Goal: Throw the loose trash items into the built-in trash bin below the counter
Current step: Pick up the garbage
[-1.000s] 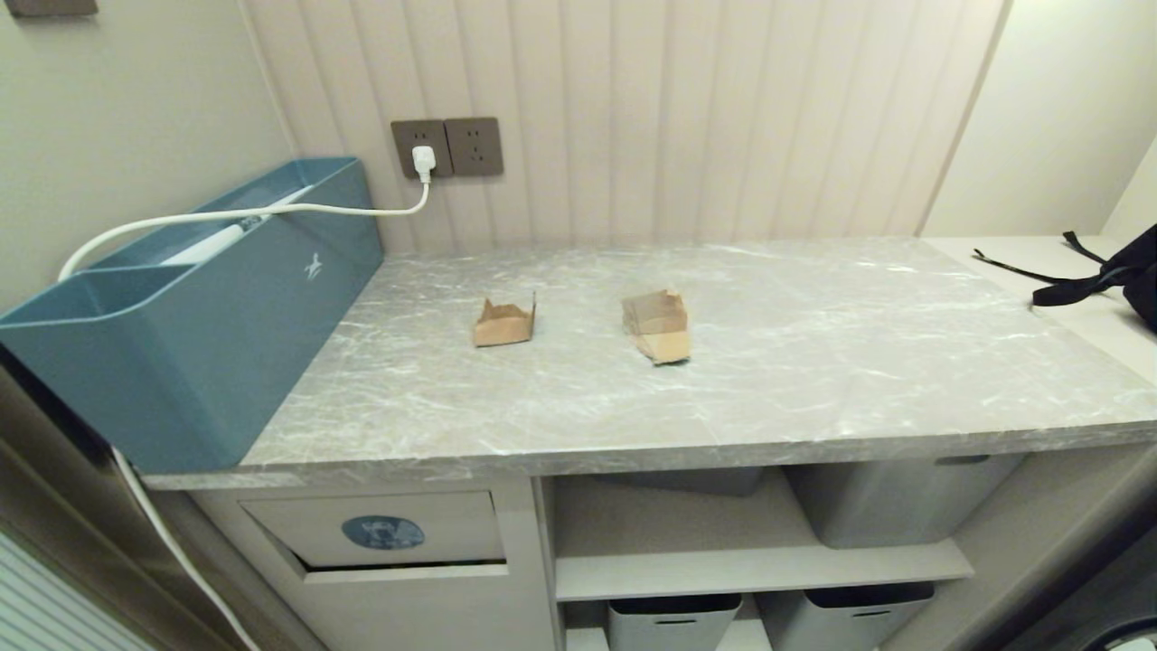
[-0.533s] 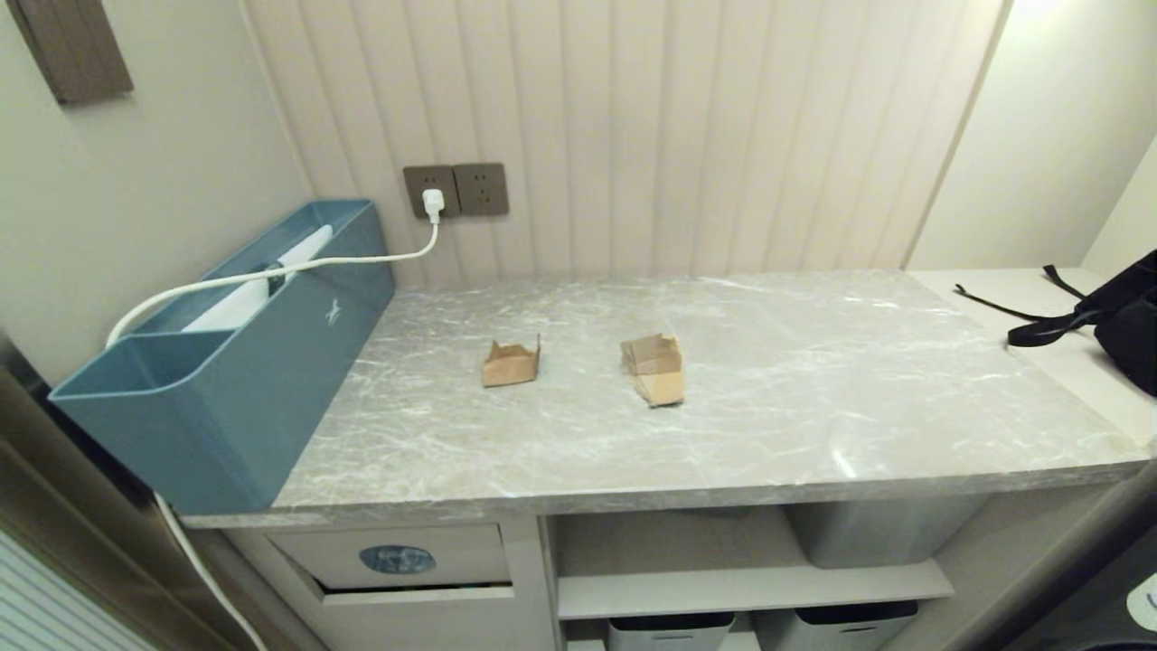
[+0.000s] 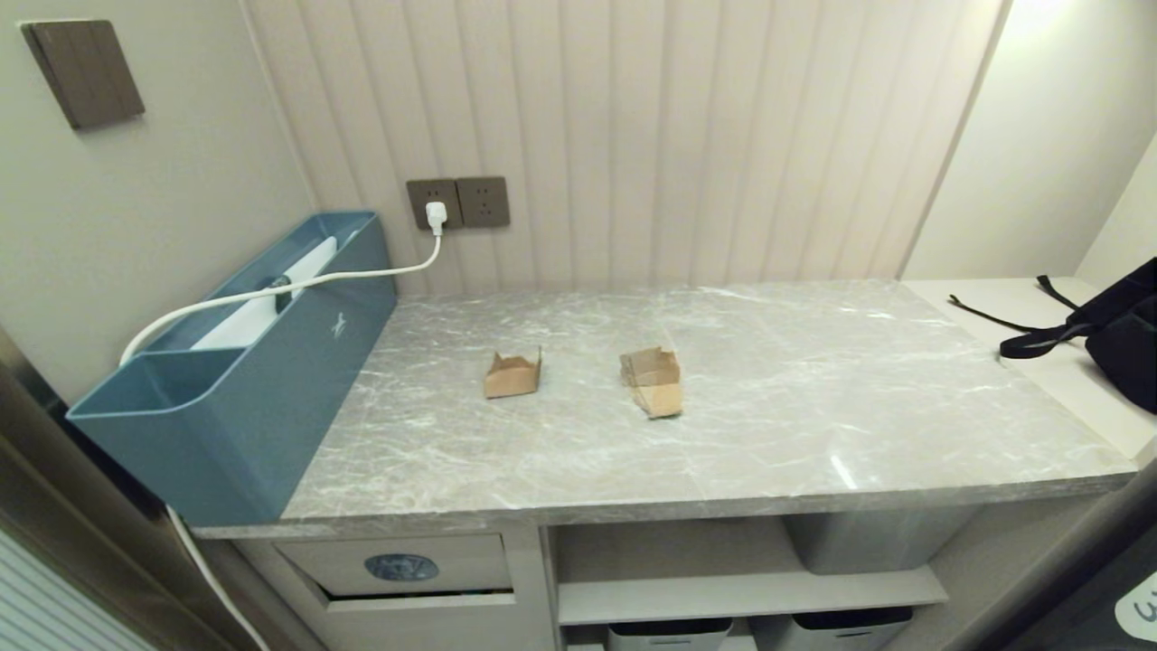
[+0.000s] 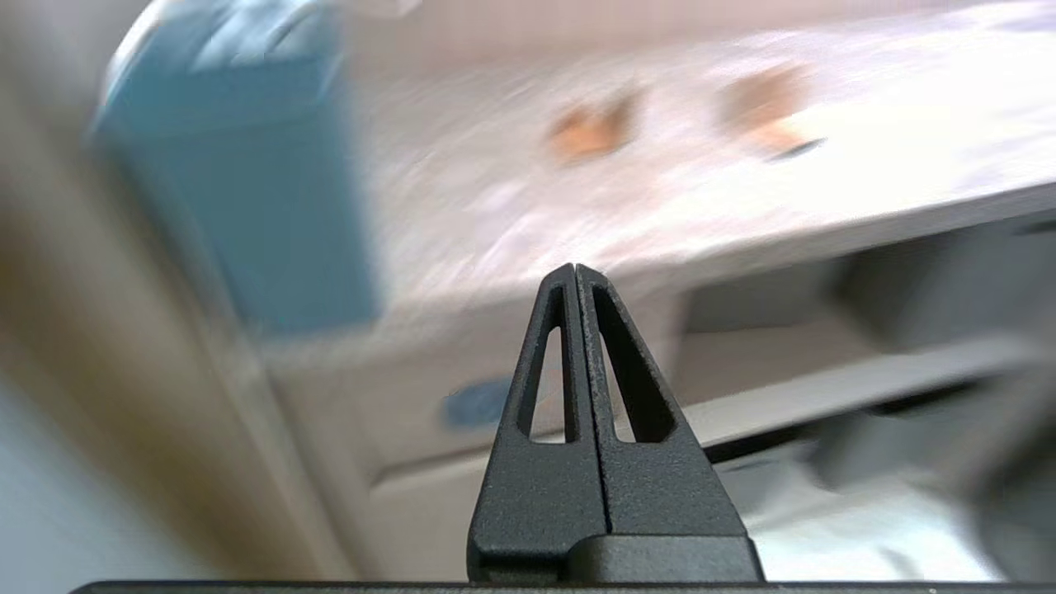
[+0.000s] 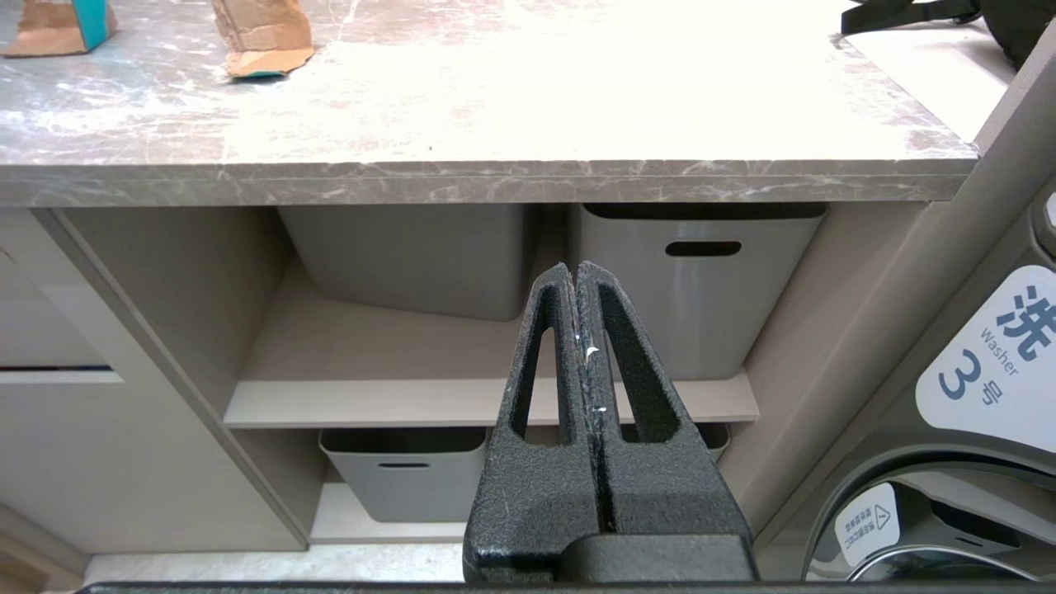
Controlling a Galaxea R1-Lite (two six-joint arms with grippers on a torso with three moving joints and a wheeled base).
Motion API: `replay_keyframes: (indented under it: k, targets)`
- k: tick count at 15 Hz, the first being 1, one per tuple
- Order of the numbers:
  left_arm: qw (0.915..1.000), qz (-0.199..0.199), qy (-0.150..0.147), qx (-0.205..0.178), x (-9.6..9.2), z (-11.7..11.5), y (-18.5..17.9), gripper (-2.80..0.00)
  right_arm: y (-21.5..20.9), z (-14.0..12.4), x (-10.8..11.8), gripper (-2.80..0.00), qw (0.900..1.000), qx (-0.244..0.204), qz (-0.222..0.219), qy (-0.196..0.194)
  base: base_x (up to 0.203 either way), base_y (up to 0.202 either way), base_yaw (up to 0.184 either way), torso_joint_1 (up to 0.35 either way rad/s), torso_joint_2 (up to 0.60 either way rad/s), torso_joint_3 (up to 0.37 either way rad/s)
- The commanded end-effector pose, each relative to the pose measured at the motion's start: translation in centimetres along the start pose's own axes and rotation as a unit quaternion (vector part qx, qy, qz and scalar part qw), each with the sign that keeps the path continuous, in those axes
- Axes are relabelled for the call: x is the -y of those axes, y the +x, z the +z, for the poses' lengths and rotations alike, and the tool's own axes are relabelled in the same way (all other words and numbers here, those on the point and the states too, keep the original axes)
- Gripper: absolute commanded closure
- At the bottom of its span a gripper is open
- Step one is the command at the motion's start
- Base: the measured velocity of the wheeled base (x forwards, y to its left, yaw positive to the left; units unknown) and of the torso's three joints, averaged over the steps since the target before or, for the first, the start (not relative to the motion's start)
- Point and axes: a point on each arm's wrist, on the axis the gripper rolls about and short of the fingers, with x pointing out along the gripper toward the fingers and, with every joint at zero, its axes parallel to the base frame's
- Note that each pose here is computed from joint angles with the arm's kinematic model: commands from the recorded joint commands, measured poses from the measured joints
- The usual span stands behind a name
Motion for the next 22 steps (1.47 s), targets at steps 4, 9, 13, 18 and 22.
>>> replay_keyframes:
  k: [4, 9, 13, 18, 22]
  targets:
    - [0.9806, -0.141, -0.048, -0.128, -2.7, 7.5, 13.2, 0.0, 0.0, 0.0, 0.0, 0.0, 1.0, 0.001, 0.0, 0.0, 0.0, 0.0, 0.0, 0.0, 0.0, 0.0]
    - [0.9474, -0.232, -0.075, -0.208, -1.5, 5.0, 24.0, -2.8, 0.0, 0.0, 0.0, 0.0, 1.0, 0.001, 0.0, 0.0, 0.0, 0.0, 0.0, 0.0, 0.0, 0.0]
    - [0.9366, -0.239, -0.083, -0.243, 2.3, 3.0, 31.6, -2.8, 0.0, 0.0, 0.0, 0.0, 1.0, 0.001, 0.0, 0.0, 0.0, 0.0, 0.0, 0.0, 0.0, 0.0]
    - [0.9665, -0.106, -0.03, -0.232, 7.4, 0.6, 41.9, -2.8, 0.0, 0.0, 0.0, 0.0, 1.0, 0.001, 0.0, 0.0, 0.0, 0.0, 0.0, 0.0, 0.0, 0.0]
    - [0.9719, -0.004, 0.002, -0.235, 8.9, -3.1, 46.9, -2.8, 0.0, 0.0, 0.0, 0.0, 1.0, 0.001, 0.0, 0.0, 0.0, 0.0, 0.0, 0.0, 0.0, 0.0]
